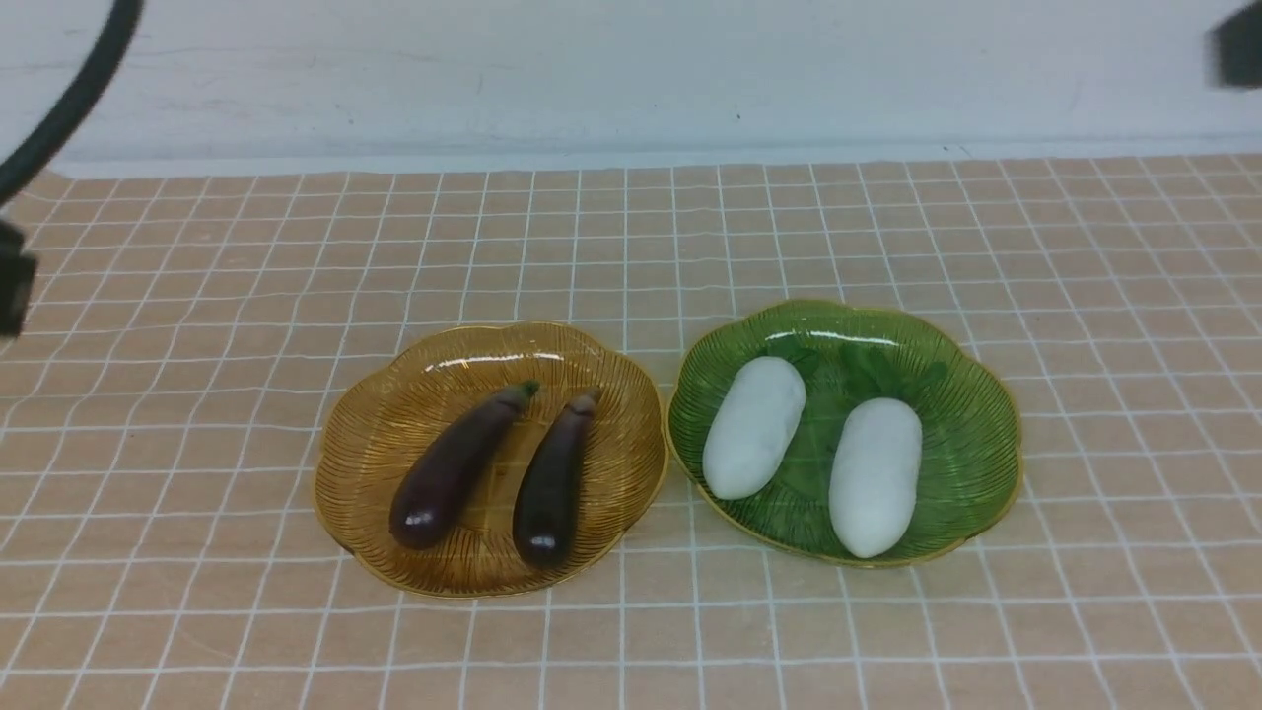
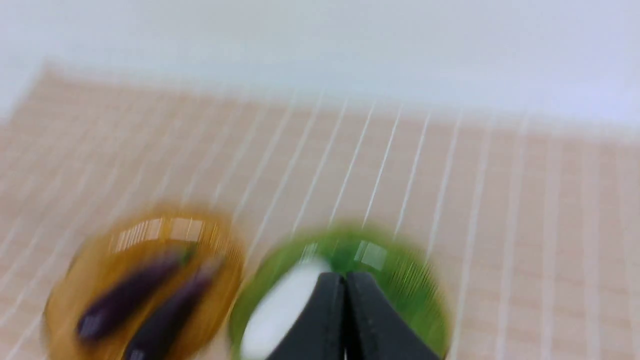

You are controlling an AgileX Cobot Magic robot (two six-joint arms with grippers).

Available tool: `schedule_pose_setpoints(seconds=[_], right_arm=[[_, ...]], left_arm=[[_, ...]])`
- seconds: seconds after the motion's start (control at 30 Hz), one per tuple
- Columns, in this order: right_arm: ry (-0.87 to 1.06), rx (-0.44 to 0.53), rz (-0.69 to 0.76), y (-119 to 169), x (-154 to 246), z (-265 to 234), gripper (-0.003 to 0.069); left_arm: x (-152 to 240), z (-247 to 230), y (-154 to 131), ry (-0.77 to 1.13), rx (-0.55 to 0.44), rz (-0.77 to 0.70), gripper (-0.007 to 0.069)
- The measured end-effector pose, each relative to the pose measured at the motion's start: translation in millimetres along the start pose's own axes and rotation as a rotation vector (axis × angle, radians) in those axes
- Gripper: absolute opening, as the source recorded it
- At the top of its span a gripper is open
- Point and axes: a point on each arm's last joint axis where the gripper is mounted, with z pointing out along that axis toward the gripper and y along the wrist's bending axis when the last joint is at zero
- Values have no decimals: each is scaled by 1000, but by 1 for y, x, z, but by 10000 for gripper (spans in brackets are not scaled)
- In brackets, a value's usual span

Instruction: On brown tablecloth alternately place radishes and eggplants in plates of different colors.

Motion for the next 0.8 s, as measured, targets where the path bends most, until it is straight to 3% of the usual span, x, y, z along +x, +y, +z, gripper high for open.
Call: schedule_pose_setpoints(seconds=[0.17, 0.33, 0.53, 0.8], right_arm=[[-430, 27, -12, -3, 73, -66, -15], [-617, 25, 0, -8, 131, -79, -15], [-741, 27, 0, -14, 174, -75, -15], [-763, 38, -2, -17, 183, -64, -15]], left_arm=[[23, 6, 1, -12, 6, -4, -3], [31, 13, 0, -33, 14, -18, -3], [40, 27, -3, -2, 13, -26, -3], [62, 15, 4, -112, 18, -50, -3]])
